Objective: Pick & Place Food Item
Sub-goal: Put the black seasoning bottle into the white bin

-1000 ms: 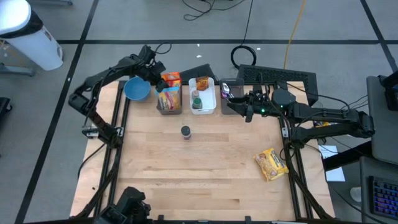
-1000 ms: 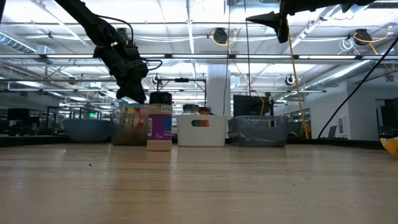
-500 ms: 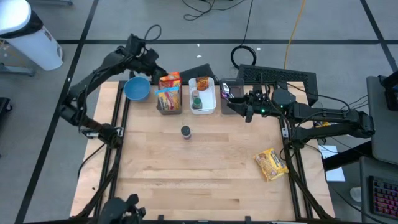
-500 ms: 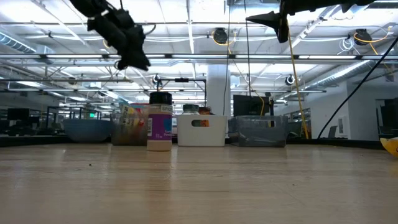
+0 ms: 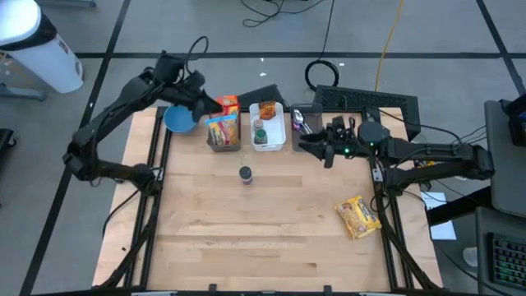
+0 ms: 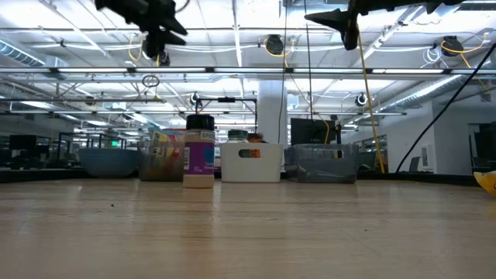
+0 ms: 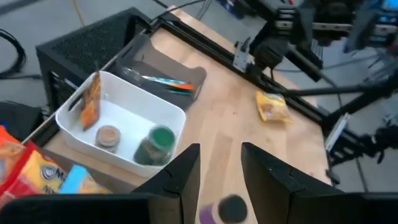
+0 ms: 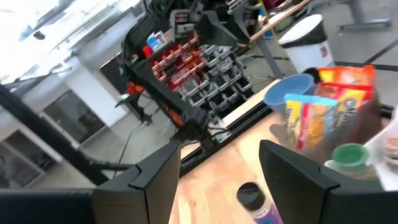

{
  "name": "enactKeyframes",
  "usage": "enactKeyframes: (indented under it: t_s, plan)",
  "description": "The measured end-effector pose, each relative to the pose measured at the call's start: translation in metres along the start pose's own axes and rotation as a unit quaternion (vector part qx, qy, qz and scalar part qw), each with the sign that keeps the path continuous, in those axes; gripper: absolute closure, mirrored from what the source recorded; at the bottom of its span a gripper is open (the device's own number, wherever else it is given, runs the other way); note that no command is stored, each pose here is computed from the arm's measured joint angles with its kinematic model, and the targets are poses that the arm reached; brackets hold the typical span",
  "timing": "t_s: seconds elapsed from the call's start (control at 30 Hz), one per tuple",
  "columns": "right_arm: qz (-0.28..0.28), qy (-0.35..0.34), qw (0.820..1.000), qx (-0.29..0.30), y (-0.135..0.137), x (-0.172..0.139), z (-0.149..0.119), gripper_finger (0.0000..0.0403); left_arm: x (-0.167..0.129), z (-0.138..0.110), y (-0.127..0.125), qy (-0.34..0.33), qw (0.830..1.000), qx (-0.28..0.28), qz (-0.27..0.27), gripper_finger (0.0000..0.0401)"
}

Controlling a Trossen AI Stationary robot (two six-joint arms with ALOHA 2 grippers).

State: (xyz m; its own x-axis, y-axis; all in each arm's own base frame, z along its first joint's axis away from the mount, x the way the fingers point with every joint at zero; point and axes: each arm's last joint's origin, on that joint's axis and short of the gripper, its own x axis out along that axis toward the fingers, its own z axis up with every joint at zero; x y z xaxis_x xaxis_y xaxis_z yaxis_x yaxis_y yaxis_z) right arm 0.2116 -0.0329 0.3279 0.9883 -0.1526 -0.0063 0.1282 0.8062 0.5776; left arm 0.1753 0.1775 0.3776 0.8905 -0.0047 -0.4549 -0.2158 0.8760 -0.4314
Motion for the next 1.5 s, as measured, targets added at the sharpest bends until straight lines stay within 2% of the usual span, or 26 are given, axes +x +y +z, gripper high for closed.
enactKeyframes:
  t_s: [0.23,0.4,0.5,0.73,0.97,1.13,1.3,1.5]
  plan:
    - [-0.001,0.045,0.999,-0.007,0.000,0.017,-0.019,0.0190,-0.026,-0.016,-0.062,-0.003,0.998,0.040,0.046,0.0279]
    - [-0.008,0.063,0.998,-0.007,-0.005,0.035,-0.033,0.0190,-0.047,-0.032,-0.096,-0.018,0.999,0.027,0.027,0.0279]
    - [0.004,0.048,0.999,-0.005,-0.007,0.047,-0.036,0.0190,-0.053,-0.049,-0.107,-0.017,0.999,0.010,0.041,0.0279]
    - [0.043,0.023,0.999,0.003,-0.009,0.065,-0.043,0.0190,-0.046,-0.102,-0.107,-0.007,0.995,-0.037,0.093,0.0279]
    - [0.065,0.051,0.996,0.040,-0.011,0.072,-0.050,0.0190,-0.001,-0.150,-0.097,-0.008,0.994,-0.062,0.086,0.0279]
    - [0.063,0.053,0.995,0.054,-0.012,0.072,-0.051,0.0190,0.032,-0.172,-0.099,-0.040,0.997,-0.044,0.055,0.0279]
    - [0.064,0.050,0.995,0.054,-0.012,0.072,-0.051,0.0190,0.048,-0.191,-0.104,-0.020,0.997,-0.014,0.068,0.0279]
    - [0.040,0.035,0.997,0.055,-0.013,0.073,-0.050,0.0190,0.060,-0.197,-0.109,0.003,0.997,0.042,0.069,0.0279]
